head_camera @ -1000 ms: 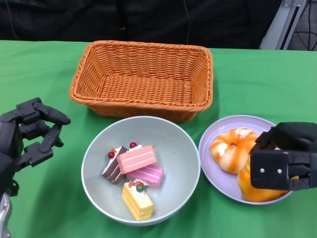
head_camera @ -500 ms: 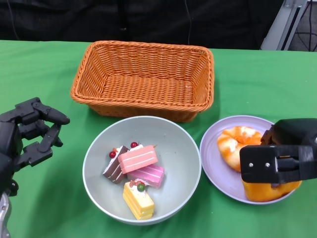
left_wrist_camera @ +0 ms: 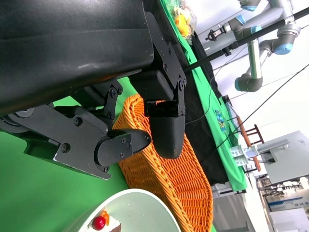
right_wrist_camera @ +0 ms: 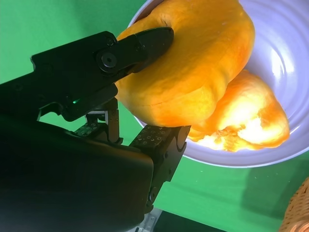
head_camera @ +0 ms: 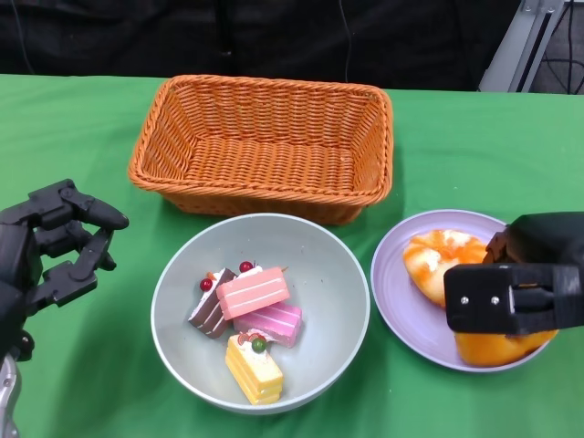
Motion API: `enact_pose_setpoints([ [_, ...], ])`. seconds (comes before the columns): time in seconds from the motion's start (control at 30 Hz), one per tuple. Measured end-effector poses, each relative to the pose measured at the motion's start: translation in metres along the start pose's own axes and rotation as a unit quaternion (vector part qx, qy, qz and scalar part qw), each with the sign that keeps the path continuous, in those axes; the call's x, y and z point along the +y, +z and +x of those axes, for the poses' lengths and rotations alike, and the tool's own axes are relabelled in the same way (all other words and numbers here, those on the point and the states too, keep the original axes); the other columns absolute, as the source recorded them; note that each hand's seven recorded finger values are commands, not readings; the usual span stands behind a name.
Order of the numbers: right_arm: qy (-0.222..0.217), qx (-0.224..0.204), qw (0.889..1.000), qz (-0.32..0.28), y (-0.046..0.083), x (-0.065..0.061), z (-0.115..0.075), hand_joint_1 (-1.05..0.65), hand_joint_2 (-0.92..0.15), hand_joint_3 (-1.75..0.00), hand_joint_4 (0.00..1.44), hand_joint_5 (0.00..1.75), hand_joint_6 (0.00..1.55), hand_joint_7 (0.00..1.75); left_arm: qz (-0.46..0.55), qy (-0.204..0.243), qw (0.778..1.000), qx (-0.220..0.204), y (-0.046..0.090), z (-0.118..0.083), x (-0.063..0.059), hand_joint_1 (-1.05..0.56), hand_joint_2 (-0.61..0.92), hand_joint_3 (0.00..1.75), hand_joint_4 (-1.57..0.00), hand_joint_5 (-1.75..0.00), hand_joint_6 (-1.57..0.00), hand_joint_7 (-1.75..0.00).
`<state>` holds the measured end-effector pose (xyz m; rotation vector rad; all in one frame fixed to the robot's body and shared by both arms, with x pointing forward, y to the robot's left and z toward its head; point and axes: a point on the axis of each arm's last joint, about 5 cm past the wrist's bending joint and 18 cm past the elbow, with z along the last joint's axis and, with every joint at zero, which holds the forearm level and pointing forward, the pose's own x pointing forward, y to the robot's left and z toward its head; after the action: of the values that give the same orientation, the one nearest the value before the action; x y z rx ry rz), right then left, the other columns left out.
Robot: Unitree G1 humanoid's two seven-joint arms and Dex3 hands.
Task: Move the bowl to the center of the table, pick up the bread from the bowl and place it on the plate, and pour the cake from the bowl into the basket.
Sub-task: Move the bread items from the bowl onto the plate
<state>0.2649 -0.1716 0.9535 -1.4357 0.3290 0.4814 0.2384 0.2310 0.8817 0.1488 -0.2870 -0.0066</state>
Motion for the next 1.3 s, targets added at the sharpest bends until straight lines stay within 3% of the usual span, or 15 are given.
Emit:
enact_pose_setpoints([
  [0.27, -0.002, 0.0, 1.0, 0.017, -0.004, -0.003, -0.001, -0.67, -0.92, -0.13, 0.84, 1.22, 0.67, 0.02, 0.001, -0.001, 1.0, 0.0, 0.0, 0.0, 0.0, -0.06, 0.72, 0.76, -0.8, -1.5, -0.84, -1.1],
  [0.33, 0.009, -0.002, 1.0, 0.024, -0.005, -0.005, -0.001, -0.67, -0.92, -0.18, 0.75, 1.04, 0.72, 0.02, 0.001, -0.001, 1.0, 0.0, 0.0, 0.0, 0.0, -0.07, 0.72, 0.76, -0.8, -1.5, -0.84, -1.1],
  [0.37, 0.017, -0.003, 0.999, 0.026, -0.005, -0.007, -0.002, -0.67, -0.92, -0.19, 0.76, 0.75, 0.74, 0.01, 0.001, -0.001, 1.0, 0.0, 0.0, 0.0, 0.0, -0.07, 0.72, 0.76, -0.8, -1.5, -0.84, -1.1],
  [0.4, 0.025, -0.002, 0.999, 0.029, -0.005, -0.009, -0.003, -0.66, -0.92, -0.2, 0.78, 0.59, 0.75, 0.01, 0.001, -0.001, 1.0, 0.0, 0.0, 0.0, 0.0, -0.07, 0.72, 0.76, -0.8, -1.5, -0.83, -1.1],
  [0.53, 0.037, -0.007, 0.998, 0.042, -0.007, -0.016, -0.007, -0.65, -0.92, -0.21, 0.82, 0.37, 0.76, 0.0, 0.0, 0.0, 1.0, 0.001, 0.0, 0.0, 0.0, -0.06, 0.72, 0.76, -0.8, -1.5, -0.83, -1.11],
  [0.9, 0.042, -0.017, 0.998, 0.051, -0.007, -0.021, -0.009, -0.66, -0.92, -0.2, 0.85, 0.29, 0.74, 0.0, 0.0, -0.001, 1.0, 0.004, -0.001, -0.001, 0.0, -0.06, 0.73, 0.75, -0.81, -1.49, -0.84, -1.1],
  [1.3, 0.013, -0.032, 0.998, 0.053, -0.005, -0.023, -0.011, -0.67, -0.92, -0.16, 0.96, 0.31, 0.76, 0.01, 0.002, -0.002, 1.0, 0.004, -0.001, -0.001, 0.0, -0.06, 0.73, 0.73, -0.81, -1.49, -0.84, -1.1],
])
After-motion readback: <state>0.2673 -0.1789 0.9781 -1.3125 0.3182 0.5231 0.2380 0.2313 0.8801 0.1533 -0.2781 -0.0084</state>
